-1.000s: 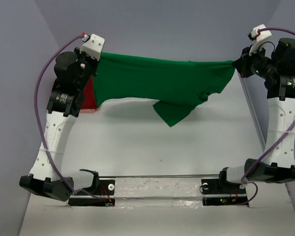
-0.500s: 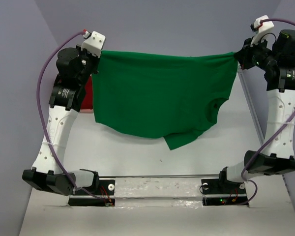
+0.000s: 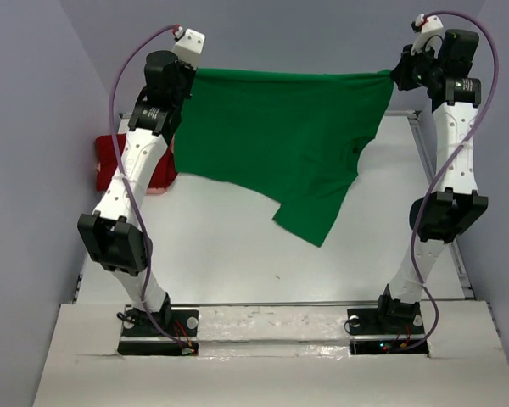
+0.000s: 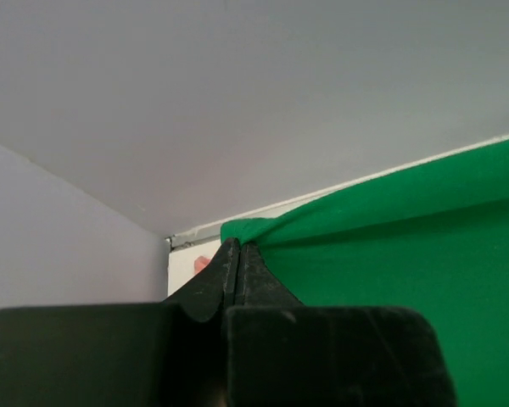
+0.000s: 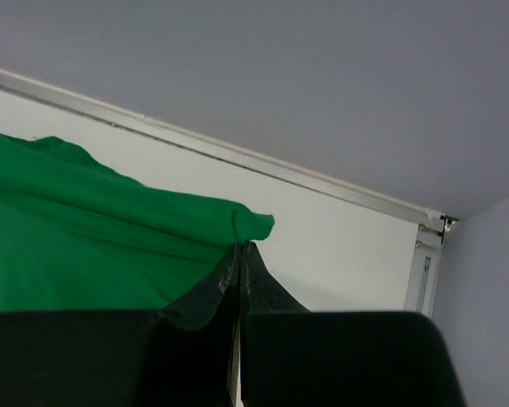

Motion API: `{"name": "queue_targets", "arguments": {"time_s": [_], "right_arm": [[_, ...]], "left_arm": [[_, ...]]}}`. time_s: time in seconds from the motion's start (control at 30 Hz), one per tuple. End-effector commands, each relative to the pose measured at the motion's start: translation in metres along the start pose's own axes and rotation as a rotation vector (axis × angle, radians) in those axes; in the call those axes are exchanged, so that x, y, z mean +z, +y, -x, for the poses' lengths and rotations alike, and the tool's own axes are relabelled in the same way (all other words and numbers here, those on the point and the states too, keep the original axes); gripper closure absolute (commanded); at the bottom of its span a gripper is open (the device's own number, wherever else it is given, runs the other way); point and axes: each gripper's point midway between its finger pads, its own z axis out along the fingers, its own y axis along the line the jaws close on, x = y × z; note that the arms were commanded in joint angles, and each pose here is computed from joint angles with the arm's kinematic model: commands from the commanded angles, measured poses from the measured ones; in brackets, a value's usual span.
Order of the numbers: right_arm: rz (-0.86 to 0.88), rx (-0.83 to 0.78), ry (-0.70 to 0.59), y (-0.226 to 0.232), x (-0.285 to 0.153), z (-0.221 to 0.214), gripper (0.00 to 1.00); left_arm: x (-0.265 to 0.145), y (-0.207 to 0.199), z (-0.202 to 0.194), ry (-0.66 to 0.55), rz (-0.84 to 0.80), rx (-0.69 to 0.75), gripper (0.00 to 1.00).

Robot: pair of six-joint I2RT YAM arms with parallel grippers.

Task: Fold and stack the t-shirts
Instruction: Flatten out the tshirt

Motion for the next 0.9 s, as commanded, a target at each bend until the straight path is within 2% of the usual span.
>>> {"name": "queue_targets", "arguments": {"time_s": [0.0, 0.2, 0.27, 0.33, 0.37, 0.4, 0.47, 0.53, 0.57, 0.6, 0.67, 0.77, 0.87], "right_arm": [[-0.095, -0.085, -0.23, -0.019, -0.03, 0.083, 1.0], [0.006, -0.091, -0.273, 0.005, -0.045, 0.097, 1.0], [0.053, -0.098, -0.298, 0.023, -0.07, 0.107, 1.0], [0.086, -0.071, -0.268, 0.033, -0.076, 0.094, 1.0], [0.089, -0.08, -0.287, 0.042, -0.096, 0.101, 1.0], [0.104, -0.059, -0.242, 0.046, -0.093, 0.082, 1.0], [0.114, -0.057, -0.217, 0.054, -0.104, 0.069, 1.0], [0.128, -0.066, -0.208, 0.068, -0.128, 0.062, 1.0], [0.144, -0.042, -0.147, 0.072, -0.124, 0.037, 1.0], [0.141, -0.049, -0.153, 0.079, -0.141, 0.036, 1.0], [0.138, -0.033, -0.094, 0.084, -0.145, 0.007, 1.0], [0.109, -0.054, -0.107, 0.1, -0.19, 0.001, 1.0], [0.095, -0.063, -0.136, 0.108, -0.215, 0.011, 1.0]], "left_arm": [[-0.015, 0.041, 0.063, -0.123, 0.195, -0.031, 1.0], [-0.024, 0.012, 0.083, -0.13, 0.208, 0.024, 1.0], [-0.033, 0.002, 0.082, -0.132, 0.185, 0.036, 1.0], [-0.04, 0.0, 0.074, -0.119, 0.173, 0.042, 1.0], [-0.044, 0.001, 0.072, -0.116, 0.175, 0.04, 1.0], [-0.04, -0.007, 0.053, -0.08, 0.15, 0.057, 1.0], [-0.057, -0.002, 0.047, -0.095, 0.136, 0.045, 1.0], [-0.065, -0.006, 0.011, -0.061, 0.078, 0.036, 1.0], [-0.068, -0.006, 0.003, -0.065, 0.068, 0.008, 1.0], [-0.07, -0.007, -0.011, -0.05, 0.061, -0.002, 1.0], [-0.081, -0.013, -0.044, -0.016, 0.016, -0.016, 1.0], [-0.104, -0.027, -0.081, 0.026, -0.037, -0.023, 1.0], [-0.117, -0.028, -0.083, 0.014, -0.054, -0.04, 1.0]]}}
